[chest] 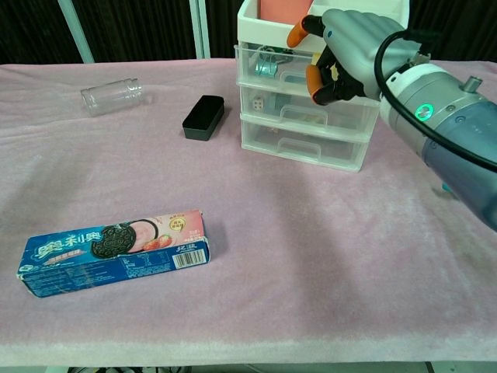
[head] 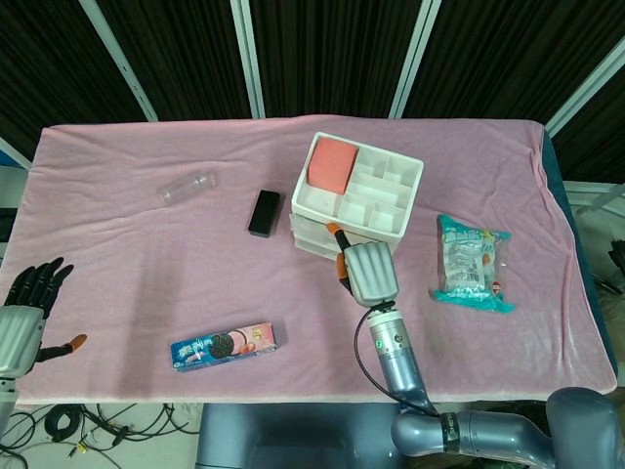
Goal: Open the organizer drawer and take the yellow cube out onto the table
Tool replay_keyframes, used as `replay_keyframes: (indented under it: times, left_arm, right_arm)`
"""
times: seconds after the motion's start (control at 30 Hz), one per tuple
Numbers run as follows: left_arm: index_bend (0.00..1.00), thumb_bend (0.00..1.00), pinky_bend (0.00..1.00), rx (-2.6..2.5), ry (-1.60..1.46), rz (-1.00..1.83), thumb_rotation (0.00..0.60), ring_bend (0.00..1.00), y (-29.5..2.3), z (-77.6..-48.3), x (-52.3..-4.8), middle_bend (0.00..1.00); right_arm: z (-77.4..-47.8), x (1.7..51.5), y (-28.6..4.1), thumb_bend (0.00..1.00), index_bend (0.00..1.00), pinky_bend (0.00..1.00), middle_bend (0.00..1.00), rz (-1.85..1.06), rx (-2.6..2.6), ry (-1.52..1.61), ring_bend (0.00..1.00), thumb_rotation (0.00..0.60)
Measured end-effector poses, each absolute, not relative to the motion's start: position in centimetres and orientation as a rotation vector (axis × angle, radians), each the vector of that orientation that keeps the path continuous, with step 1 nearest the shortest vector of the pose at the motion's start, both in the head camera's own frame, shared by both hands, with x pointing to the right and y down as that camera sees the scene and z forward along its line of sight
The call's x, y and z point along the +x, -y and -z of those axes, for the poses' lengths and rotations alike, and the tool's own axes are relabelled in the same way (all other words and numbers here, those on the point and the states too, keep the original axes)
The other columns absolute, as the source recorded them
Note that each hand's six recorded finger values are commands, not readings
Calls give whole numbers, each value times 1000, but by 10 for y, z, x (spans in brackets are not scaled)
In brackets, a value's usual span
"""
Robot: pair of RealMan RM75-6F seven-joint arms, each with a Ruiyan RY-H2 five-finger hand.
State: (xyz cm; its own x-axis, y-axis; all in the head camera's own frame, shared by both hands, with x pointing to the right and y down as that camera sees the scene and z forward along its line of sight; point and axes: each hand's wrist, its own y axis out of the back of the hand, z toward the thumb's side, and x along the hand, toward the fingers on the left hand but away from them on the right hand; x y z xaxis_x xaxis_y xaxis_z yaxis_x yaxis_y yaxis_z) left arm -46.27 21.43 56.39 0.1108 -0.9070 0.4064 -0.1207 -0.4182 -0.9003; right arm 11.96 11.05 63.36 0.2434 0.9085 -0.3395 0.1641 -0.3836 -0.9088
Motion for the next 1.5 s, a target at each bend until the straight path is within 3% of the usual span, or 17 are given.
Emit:
replay_keyframes:
  times: [0.47,0.83,1.5]
  left_arm:
    - [0,0,0,-1672,-1015,1380,600,0,-215,-564,-462,0]
    - [0,0,0,-1673,-1014,1381,600,0,-215,-564,-462,0]
    - [0,0,0,-1675,-1012,1383,600,0,-215,-565,-462,0]
  right_arm:
    - [-640,121,-113,632,257,853,826,-1223,-1629,878,915,600]
    - [-639,119,-114,632,401,853,825,-1240,-1648,879,915,600]
    - [-626,111,-119,632,405,853,826,-1217,-1701,888,915,600]
